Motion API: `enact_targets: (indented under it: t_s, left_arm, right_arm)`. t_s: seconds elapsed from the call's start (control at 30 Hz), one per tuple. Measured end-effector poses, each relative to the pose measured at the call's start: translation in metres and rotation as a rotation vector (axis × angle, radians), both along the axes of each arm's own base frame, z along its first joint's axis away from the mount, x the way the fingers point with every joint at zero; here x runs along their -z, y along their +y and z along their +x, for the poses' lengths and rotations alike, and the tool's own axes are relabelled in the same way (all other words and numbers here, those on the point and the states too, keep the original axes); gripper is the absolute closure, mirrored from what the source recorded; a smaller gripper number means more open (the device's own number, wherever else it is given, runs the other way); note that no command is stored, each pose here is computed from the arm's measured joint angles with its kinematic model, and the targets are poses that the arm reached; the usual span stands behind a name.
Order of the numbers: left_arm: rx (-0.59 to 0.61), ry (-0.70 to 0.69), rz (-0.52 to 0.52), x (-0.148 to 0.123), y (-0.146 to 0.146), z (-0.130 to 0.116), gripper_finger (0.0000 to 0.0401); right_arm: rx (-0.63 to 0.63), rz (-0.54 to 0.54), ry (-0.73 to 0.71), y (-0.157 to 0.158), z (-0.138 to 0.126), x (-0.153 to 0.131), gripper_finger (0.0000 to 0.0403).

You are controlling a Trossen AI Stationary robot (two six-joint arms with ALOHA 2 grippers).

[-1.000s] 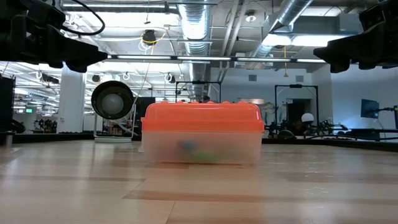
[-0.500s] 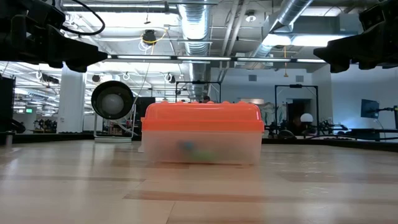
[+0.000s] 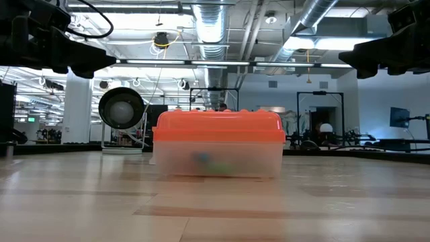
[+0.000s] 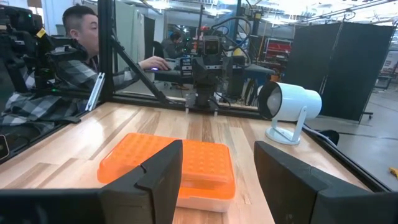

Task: Pick & place school supplies into a supply box
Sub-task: Return to Home Position

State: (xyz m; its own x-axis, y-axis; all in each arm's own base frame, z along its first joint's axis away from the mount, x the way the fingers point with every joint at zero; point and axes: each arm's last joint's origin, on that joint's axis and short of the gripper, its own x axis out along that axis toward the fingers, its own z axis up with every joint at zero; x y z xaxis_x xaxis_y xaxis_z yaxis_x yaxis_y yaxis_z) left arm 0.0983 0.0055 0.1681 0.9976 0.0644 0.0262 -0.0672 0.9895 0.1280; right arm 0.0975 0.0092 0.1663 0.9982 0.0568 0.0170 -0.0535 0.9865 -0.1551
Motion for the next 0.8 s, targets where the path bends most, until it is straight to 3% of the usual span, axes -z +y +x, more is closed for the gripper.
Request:
enact_targets:
  t_s: [0.8]
  left_arm:
    - [0.0,-0.001,-0.002,-0.0001,0.0,0.0,0.02]
  right_arm:
    - [0.0,0.0,-0.001,0.0,0.0,-0.0001,0.021]
